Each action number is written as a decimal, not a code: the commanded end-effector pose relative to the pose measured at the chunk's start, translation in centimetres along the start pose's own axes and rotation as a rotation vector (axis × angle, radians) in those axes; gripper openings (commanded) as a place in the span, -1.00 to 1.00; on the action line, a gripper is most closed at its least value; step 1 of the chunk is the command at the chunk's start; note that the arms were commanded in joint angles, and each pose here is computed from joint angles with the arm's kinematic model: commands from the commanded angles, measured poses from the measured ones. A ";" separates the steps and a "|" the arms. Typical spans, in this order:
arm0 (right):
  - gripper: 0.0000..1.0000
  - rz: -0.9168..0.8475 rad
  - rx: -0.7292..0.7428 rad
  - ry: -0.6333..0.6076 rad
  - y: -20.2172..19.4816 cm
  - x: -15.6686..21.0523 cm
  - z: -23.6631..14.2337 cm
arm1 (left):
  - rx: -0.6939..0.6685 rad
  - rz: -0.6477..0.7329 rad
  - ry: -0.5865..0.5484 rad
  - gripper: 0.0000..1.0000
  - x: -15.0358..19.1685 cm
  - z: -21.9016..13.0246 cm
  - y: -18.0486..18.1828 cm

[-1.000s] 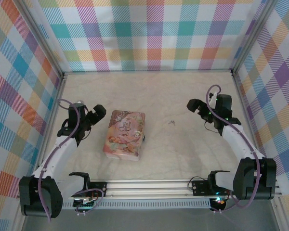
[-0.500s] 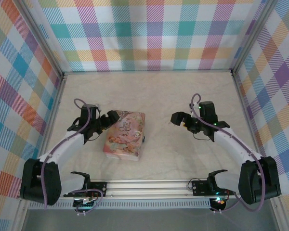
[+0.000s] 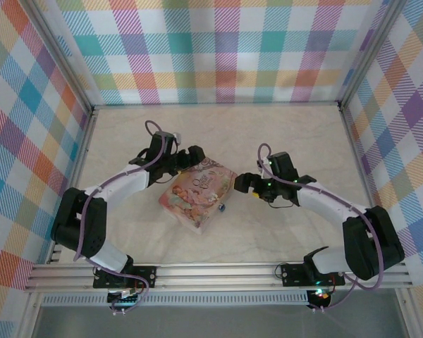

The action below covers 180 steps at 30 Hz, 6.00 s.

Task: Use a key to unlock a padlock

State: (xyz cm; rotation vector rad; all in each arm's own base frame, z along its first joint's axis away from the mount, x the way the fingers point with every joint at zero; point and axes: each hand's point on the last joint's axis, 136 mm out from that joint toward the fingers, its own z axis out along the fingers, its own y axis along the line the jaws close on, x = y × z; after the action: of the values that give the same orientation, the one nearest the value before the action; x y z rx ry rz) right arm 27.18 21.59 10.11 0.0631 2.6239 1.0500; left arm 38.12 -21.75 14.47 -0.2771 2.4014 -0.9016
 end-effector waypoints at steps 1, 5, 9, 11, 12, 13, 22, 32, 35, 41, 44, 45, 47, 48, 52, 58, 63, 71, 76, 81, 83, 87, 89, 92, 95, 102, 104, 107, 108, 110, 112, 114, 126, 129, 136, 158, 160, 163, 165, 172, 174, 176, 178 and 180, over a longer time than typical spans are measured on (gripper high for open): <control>0.95 -0.041 -0.006 -0.043 1.5 -1.9 -0.6 | -0.059 0.019 -0.055 0.83 -1.3 -2.2 -0.4; 0.98 -0.080 0.050 -0.036 1.6 -3.0 -0.8 | -0.233 0.008 -0.034 0.94 0.1 -6.0 2.2; 0.99 -0.125 0.063 -0.015 2.3 -4.4 -0.2 | -0.305 -0.028 -0.003 1.00 2.7 -9.3 4.1; 0.98 -0.145 0.060 -0.005 2.9 -5.4 0.3 | -0.311 -0.061 0.012 1.00 4.4 -10.8 4.8; 0.99 -0.154 0.055 -0.005 3.2 -5.8 0.5 | -0.306 -0.079 0.019 1.00 5.1 -11.3 5.0; 0.99 -0.162 0.054 0.003 3.4 -6.3 0.9 | -0.295 -0.100 0.031 1.00 6.0 -11.7 5.1; 0.88 -0.182 -0.015 0.111 5.3 -8.7 4.5 | -0.166 -0.228 0.127 1.00 12.7 -11.6 4.2; 0.66 -0.162 -0.103 0.227 5.8 -6.1 6.4 | -0.104 -0.216 0.041 1.00 10.2 -8.8 2.4; 0.63 -0.170 -0.107 0.238 5.8 -4.8 6.0 | -0.125 -0.164 0.016 1.00 8.7 -8.0 1.9; 0.51 -0.143 -0.094 0.259 5.2 -2.1 5.6 | -0.172 -0.121 -0.034 1.00 5.0 -6.3 2.2; 0.52 -0.131 -0.073 0.245 4.9 -1.3 5.5 | -0.177 -0.117 -0.051 1.00 2.8 -5.2 2.4; 0.52 -0.126 -0.074 0.238 4.9 -1.2 5.5 | -0.179 -0.113 -0.046 1.00 2.4 -4.8 2.4; 0.52 -0.119 -0.071 0.216 5.0 -1.6 5.5 | -0.190 -0.103 -0.037 1.00 1.5 -3.8 2.5; 0.52 -0.120 -0.067 0.205 5.1 -1.9 5.5 | -0.172 -0.091 -0.054 1.00 0.6 -3.3 2.0; 0.54 -0.122 -0.028 0.154 5.1 -3.8 6.0 | -0.157 -0.089 -0.041 1.00 -0.9 -1.3 1.8; 0.55 -0.110 0.013 0.114 5.2 -6.1 7.0 | -0.153 -0.070 -0.039 1.00 -2.5 0.6 1.3; 0.55 -0.098 0.027 0.106 5.2 -6.5 7.1 | -0.176 -0.046 -0.046 1.00 -3.7 0.8 1.1; 0.58 -0.099 0.064 0.093 4.7 -6.3 6.2 | -0.210 -0.054 -0.061 1.00 -3.9 0.3 2.4; 0.62 -0.088 0.106 0.100 4.2 -6.1 5.5 | -0.265 -0.076 -0.064 0.99 -3.9 -0.7 4.6; 0.63 -0.091 0.162 0.081 3.3 -5.9 4.5 | -0.337 -0.080 -0.089 1.00 -4.2 -2.4 6.7; 0.64 -0.102 0.177 0.071 3.2 -5.9 3.8 | -0.363 -0.074 -0.100 1.00 -4.3 -3.1 7.4; 0.63 -0.120 0.235 0.043 2.5 -6.2 2.0 | -0.392 -0.069 -0.119 1.00 -4.2 -4.9 7.9; 0.63 -0.127 0.271 0.023 2.0 -6.5 1.0 | -0.380 -0.070 -0.110 1.00 -3.7 -5.6 7.7; 0.63 -0.139 0.321 0.008 1.1 -6.9 -0.4 | -0.321 -0.075 -0.052 0.96 -2.1 -6.1 6.4; 0.59 -0.170 0.383 -0.024 -0.1 -7.7 -1.7 | -0.271 -0.056 0.027 0.92 0.1 -6.7 4.7; 0.57 -0.207 0.453 0.033 -1.8 -8.9 -2.6 | -0.201 0.072 0.151 0.77 5.7 -7.8 -0.2; 0.59 -0.218 0.460 0.034 -2.1 -9.1 -2.5 | -0.162 0.090 0.166 0.76 6.8 -7.9 -1.6; 0.60 -0.226 0.465 0.047 -2.6 -9.5 -2.0 | -0.127 0.130 0.175 0.76 7.8 -8.1 -3.3; 0.56 -0.229 0.467 0.054 -2.8 -9.6 -1.8 | -0.116 0.139 0.177 0.76 8.0 -8.1 -3.8; 0.44 -0.230 0.465 0.074 -3.3 -9.7 -1.1 | -0.095 0.147 0.193 0.77 8.5 -7.7 -4.5; 0.37 -0.227 0.472 0.102 -3.9 -9.6 -0.3 | -0.094 0.152 0.208 0.77 9.0 -7.3 -4.9; 0.34 -0.222 0.476 0.127 -4.4 -9.6 0.5 | -0.099 0.160 0.218 0.77 9.5 -6.8 -5.0; -0.11 -0.183 0.526 0.217 -7.8 -9.3 4.1 | -0.110 0.176 0.264 0.78 11.4 -5.2 -5.6; -0.15 -0.176 0.541 0.228 -8.4 -9.2 4.6 | -0.114 0.176 0.271 0.78 11.6 -5.0 -5.6; -0.10 -0.173 0.551 0.255 -9.3 -8.9 5.5 | -0.121 0.176 0.272 0.79 11.8 -4.8 -5.5; -0.15 -0.163 0.565 0.317 -10.6 -5.8 5.9 | -0.137 0.158 0.291 0.79 12.4 -3.8 -5.0; -0.17 -0.169 0.575 0.320 -10.8 -5.7 5.8 | -0.135 0.154 0.294 0.79 12.5 -3.6 -5.0; -0.19 -0.186 0.609 0.332 -11.1 -5.5 5.8 | -0.138 0.152 0.298 0.79 12.6 -3.4 -4.9; -0.19 -0.195 0.618 0.343 -11.2 -5.2 5.9 | -0.140 0.150 0.300 0.79 12.6 -3.3 -4.9; -0.22 -0.221 0.636 0.364 -10.9 -4.2 6.3 | -0.147 0.146 0.304 0.79 12.7 -3.1 -4.7; -0.28 -0.224 0.644 0.372 -11.0 -3.9 6.3 | -0.150 0.146 0.308 0.79 12.8 -3.0 -4.6; -0.30 -0.232 0.654 0.378 -11.0 -3.6 6.4 | -0.150 0.146 0.308 0.79 12.8 -2.9 -4.6; -0.35 -0.236 0.659 0.384 -11.0 -3.3 6.5 | -0.152 0.145 0.311 0.79 12.9 -2.8 -4.5; -0.40 -0.234 0.663 0.392 -11.0 -2.9 6.5 | -0.154 0.144 0.312 0.78 12.9 -2.7 -4.5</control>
State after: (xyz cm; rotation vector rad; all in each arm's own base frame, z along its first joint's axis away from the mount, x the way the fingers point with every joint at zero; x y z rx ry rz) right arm 37.21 17.12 1.72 -0.2609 2.9572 0.0927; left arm 25.93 -27.38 12.96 -0.0335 2.7553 -0.7078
